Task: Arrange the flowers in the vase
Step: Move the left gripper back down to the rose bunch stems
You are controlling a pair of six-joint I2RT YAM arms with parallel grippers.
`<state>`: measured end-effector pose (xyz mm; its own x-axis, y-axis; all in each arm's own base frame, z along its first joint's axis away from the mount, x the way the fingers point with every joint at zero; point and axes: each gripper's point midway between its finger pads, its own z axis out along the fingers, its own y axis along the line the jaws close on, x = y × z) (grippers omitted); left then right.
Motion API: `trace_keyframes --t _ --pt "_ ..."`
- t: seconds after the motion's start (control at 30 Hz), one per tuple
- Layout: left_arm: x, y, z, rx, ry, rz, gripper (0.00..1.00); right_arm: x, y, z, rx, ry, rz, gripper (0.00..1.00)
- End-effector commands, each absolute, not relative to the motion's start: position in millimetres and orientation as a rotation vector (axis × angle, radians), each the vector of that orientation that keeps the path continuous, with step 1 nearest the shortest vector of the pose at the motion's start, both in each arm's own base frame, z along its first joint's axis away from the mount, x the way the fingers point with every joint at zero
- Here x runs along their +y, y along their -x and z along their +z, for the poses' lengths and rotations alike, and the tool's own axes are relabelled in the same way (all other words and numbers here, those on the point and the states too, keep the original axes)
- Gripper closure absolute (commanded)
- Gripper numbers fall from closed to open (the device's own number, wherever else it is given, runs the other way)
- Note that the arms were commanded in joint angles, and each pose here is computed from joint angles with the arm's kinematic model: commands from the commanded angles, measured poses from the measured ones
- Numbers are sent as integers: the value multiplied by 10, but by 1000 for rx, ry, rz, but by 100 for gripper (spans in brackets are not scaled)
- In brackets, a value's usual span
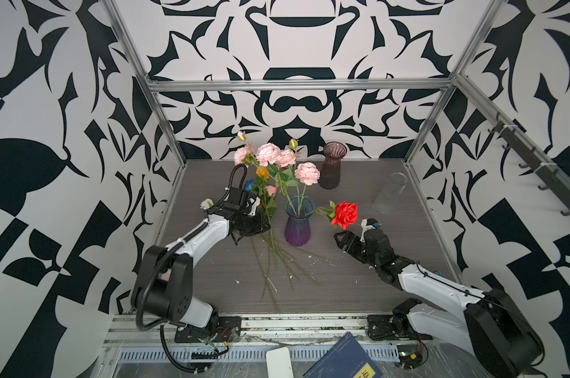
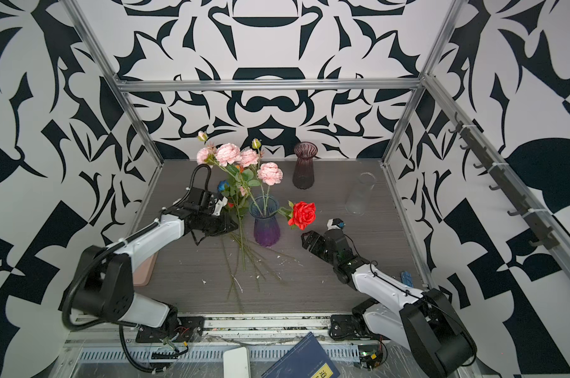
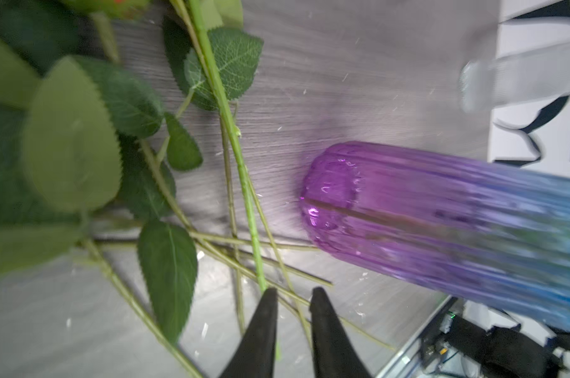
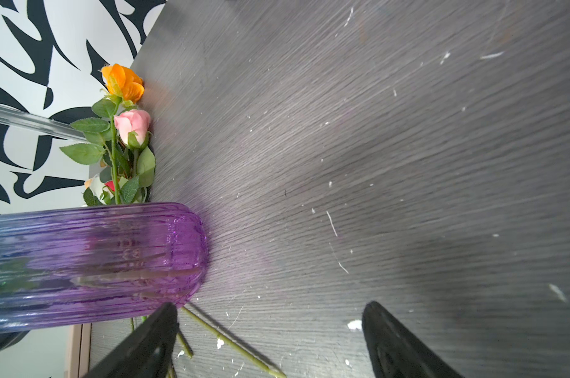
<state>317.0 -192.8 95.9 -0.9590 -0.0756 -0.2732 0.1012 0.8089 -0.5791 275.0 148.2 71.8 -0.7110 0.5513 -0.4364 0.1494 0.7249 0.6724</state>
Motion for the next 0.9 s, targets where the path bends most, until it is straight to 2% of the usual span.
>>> trace_keyframes --t 0.0,0.17,0.37,0.4,0.47,0.53,0.73,0.87 --pt "-2003 -3398 1009 2669 -23 -919 80 1466 -2783 748 2267 -539 812 8" --pt "-1924 -3486 866 2704 29 -859 81 1460 -2785 768 2264 -531 806 8" --pt "-1450 -3314 660 2778 283 -653 83 1494 -2816 771 2271 -520 812 8" --pt "-1393 -3273 658 2774 300 -637 82 1502 -2821 774 2273 -516 812 8" --pt "-1286 -3193 643 2764 320 -597 72 1511 -2828 768 2277 -513 812 8" --pt "-1199 -3139 627 2756 331 -581 68 1515 -2838 778 2275 -512 815 8" --pt "-1134 -3052 477 2799 355 -614 75 1526 -2841 788 2276 -507 819 8" --pt "-1154 -3049 388 2820 366 -627 75 1530 -2846 800 2271 -508 823 8"
